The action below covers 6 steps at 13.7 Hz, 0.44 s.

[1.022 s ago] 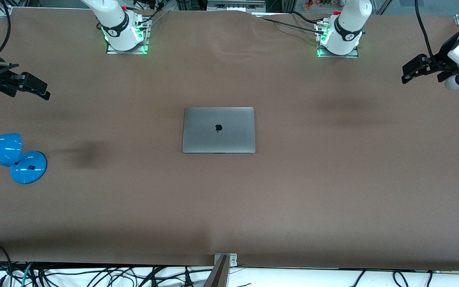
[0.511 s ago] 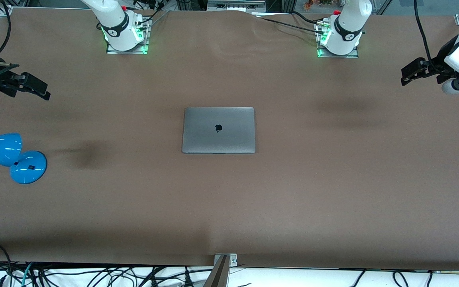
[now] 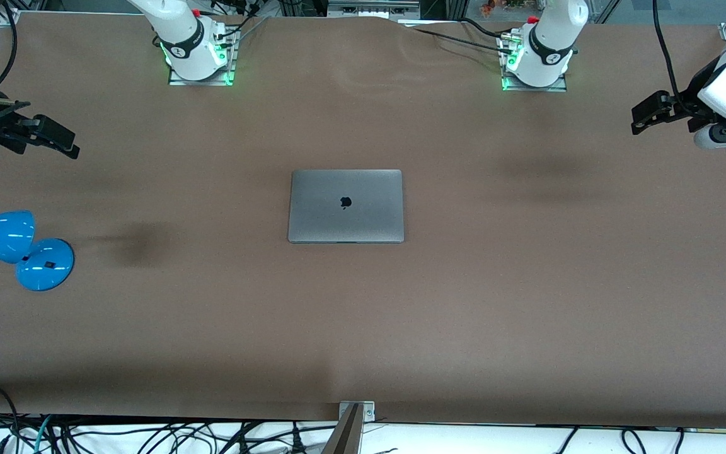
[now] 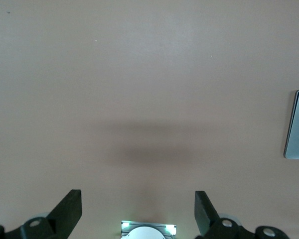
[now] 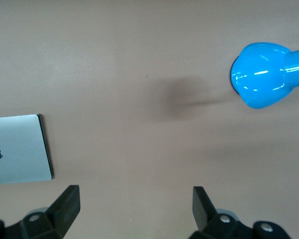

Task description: Close laptop with both arms from behind

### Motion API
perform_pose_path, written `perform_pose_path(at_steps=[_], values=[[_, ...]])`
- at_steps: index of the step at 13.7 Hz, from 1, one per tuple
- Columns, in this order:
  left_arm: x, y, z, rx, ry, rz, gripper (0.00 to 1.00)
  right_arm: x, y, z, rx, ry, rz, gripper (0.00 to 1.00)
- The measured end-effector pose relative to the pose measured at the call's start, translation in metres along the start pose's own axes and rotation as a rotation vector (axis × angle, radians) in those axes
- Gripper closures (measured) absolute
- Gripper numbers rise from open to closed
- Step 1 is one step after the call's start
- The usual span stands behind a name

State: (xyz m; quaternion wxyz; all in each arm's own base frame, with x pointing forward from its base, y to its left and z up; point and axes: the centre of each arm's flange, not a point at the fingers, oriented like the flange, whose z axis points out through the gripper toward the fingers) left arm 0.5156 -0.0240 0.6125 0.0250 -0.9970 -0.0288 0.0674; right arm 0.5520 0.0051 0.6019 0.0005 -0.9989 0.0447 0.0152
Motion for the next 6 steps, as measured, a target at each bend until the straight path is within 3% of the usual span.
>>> perform_pose_path(at_steps=[6], values=[[-0.002, 0.018, -0.001, 0.007, 0.000, 0.033, 0.00, 0.000, 0.000, 0.000, 0.000, 0.000, 0.001, 0.00]])
